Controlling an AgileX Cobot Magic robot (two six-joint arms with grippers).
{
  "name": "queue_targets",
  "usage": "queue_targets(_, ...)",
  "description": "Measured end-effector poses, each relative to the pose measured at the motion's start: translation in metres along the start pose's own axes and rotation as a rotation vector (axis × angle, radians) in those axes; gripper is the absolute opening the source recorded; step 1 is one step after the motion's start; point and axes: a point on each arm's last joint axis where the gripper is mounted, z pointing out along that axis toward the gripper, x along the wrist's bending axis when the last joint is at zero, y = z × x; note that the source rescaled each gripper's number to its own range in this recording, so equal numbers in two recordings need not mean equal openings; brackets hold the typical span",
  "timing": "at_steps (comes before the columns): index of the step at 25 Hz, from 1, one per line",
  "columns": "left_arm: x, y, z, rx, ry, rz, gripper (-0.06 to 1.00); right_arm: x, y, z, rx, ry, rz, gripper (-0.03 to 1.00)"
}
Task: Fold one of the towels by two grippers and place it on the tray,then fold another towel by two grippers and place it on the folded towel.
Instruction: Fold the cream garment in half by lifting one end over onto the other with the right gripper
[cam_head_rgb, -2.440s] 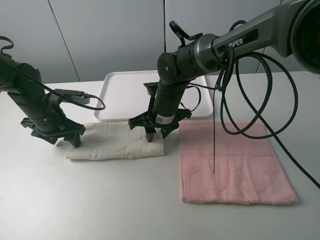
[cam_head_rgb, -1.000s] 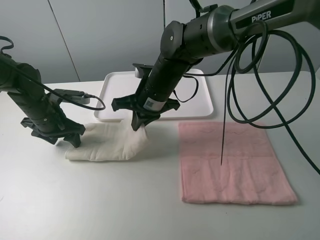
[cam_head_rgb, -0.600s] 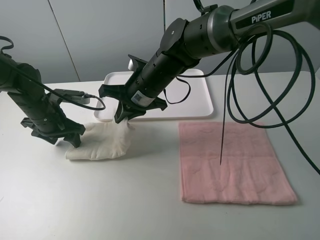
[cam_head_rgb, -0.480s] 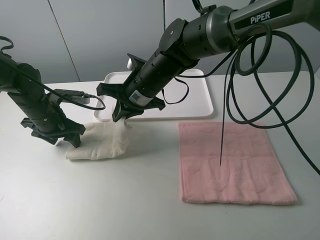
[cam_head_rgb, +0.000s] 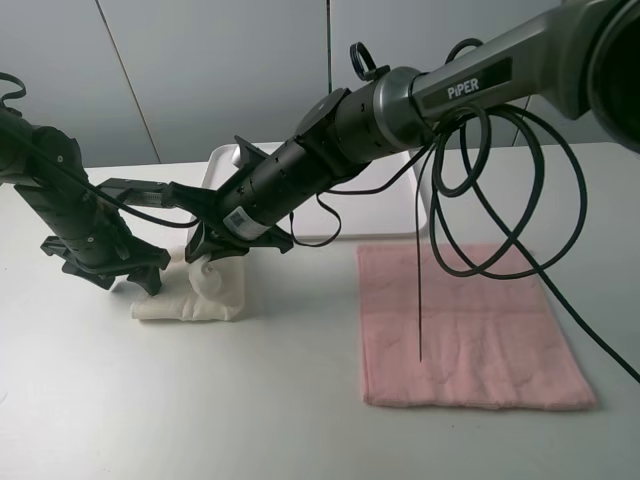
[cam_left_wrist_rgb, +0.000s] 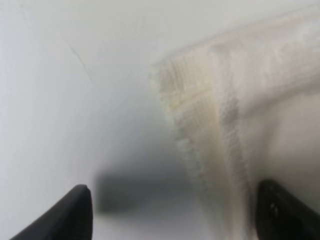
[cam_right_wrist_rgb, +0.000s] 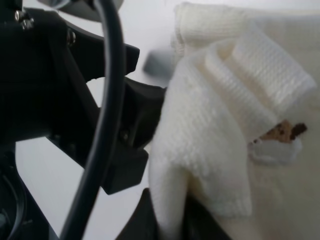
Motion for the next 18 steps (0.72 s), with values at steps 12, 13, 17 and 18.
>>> queue_targets(12,0.0,0.0,0.0,0.0,-0.003,-0.005,0.87,-0.014,0.005,0.022,-0.065,0.107,0.089,0.04)
queue_targets(13,0.0,0.0,0.0,0.0,-0.003,-0.005,0.87,-0.014,0.004,0.023,-0.069,0.112,0.098,0.04)
queue_targets(17,0.0,0.0,0.0,0.0,-0.003,-0.005,0.87,-0.015,0.002,0.032,-0.098,0.094,0.105,0.04)
queue_targets(18,0.0,0.0,0.0,0.0,-0.003,-0.005,0.87,-0.014,0.001,0.034,-0.105,0.082,0.099,0.04)
